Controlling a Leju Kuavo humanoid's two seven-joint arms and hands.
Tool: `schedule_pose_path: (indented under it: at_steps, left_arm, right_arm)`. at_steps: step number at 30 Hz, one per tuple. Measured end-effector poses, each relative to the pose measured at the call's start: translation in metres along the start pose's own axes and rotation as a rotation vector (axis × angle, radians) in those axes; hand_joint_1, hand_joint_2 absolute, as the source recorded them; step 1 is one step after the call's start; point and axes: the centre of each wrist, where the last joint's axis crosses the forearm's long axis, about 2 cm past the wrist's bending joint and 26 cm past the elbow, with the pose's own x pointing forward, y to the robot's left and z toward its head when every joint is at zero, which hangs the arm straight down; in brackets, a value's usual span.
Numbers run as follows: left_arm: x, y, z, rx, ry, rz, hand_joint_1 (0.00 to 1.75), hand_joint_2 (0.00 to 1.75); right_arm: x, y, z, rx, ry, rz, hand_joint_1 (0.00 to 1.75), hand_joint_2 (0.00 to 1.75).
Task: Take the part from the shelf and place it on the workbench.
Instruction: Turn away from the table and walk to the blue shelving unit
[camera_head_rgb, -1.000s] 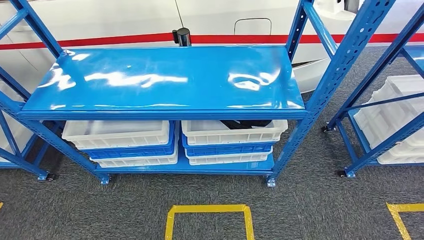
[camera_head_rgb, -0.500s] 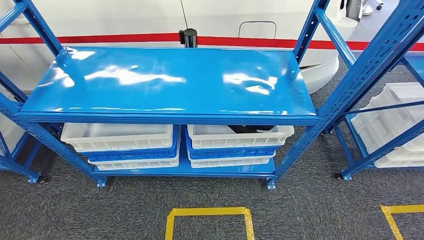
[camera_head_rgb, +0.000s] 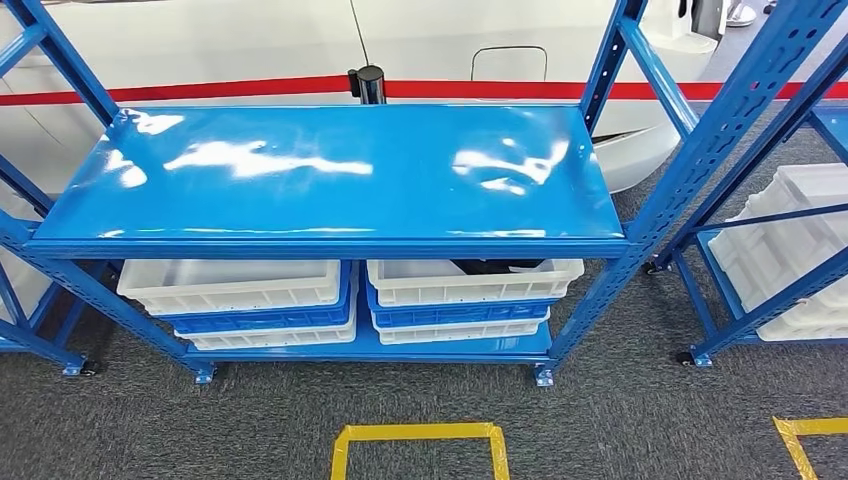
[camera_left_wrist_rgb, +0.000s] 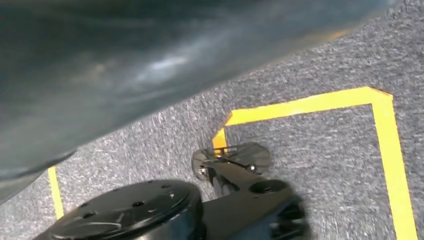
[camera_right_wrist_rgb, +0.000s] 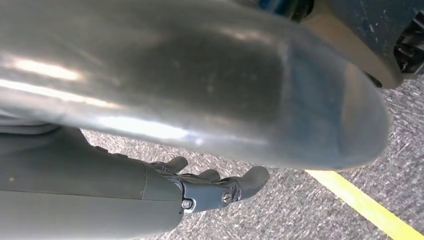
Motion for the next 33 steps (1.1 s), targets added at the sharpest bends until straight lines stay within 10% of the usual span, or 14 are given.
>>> schedule_pose_path:
  at_steps: [33]
  left_arm:
    - [0.0002, -0.0046, 0.0014, -0.006, 0.001, -0.001, 0.0, 0.0]
  right_arm:
    - [-0.0016, -0.0003, 0.0001, -0.004, 0.008, -0.008, 0.0, 0.0]
